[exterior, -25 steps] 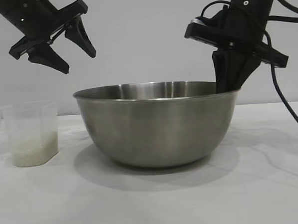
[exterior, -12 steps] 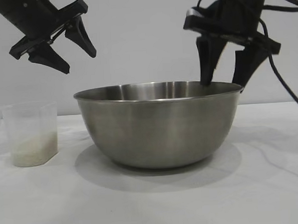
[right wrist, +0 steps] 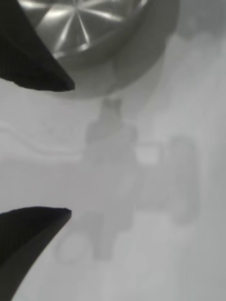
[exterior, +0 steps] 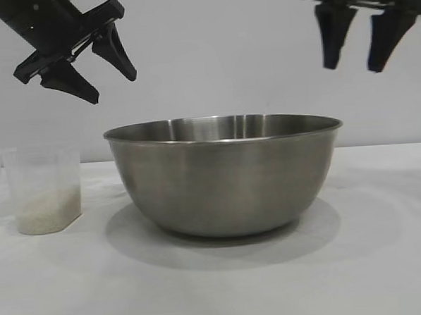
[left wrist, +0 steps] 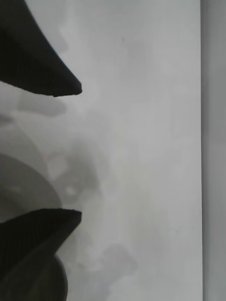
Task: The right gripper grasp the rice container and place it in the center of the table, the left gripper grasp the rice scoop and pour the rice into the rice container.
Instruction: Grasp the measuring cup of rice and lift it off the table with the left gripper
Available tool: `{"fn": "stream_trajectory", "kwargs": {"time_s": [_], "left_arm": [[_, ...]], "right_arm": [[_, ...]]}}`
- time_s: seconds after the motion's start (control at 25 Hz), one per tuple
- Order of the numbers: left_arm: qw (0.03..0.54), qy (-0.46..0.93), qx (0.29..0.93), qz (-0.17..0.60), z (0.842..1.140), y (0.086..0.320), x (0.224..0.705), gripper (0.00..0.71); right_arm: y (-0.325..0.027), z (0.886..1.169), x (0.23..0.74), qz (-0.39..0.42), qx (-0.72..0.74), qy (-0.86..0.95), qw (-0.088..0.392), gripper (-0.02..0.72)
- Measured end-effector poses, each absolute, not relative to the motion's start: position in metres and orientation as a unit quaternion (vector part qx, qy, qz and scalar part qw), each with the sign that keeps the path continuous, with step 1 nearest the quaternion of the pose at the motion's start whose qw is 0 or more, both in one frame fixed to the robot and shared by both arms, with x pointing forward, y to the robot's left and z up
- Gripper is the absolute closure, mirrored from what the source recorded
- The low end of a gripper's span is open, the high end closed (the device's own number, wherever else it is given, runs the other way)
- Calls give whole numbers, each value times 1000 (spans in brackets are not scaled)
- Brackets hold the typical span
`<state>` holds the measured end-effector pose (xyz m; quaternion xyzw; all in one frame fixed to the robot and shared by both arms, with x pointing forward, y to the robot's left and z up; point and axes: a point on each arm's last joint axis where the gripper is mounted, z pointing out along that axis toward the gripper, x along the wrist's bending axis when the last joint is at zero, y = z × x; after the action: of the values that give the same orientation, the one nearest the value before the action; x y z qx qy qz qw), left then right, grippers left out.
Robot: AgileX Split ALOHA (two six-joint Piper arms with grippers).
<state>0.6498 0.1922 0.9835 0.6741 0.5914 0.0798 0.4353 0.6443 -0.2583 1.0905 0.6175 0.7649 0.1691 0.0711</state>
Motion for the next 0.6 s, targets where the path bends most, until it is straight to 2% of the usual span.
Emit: {"fn": "stream_trajectory", "kwargs": {"time_s": [0.24,0.6], "left_arm": [[434,590,676,80,983,192,650,228],[431,586,682,81,983,192,649,228]], "right_arm": [[-267,1128,587,185,618,759,92,258],[-273,1129,466,182,618,759,87,258]]}}
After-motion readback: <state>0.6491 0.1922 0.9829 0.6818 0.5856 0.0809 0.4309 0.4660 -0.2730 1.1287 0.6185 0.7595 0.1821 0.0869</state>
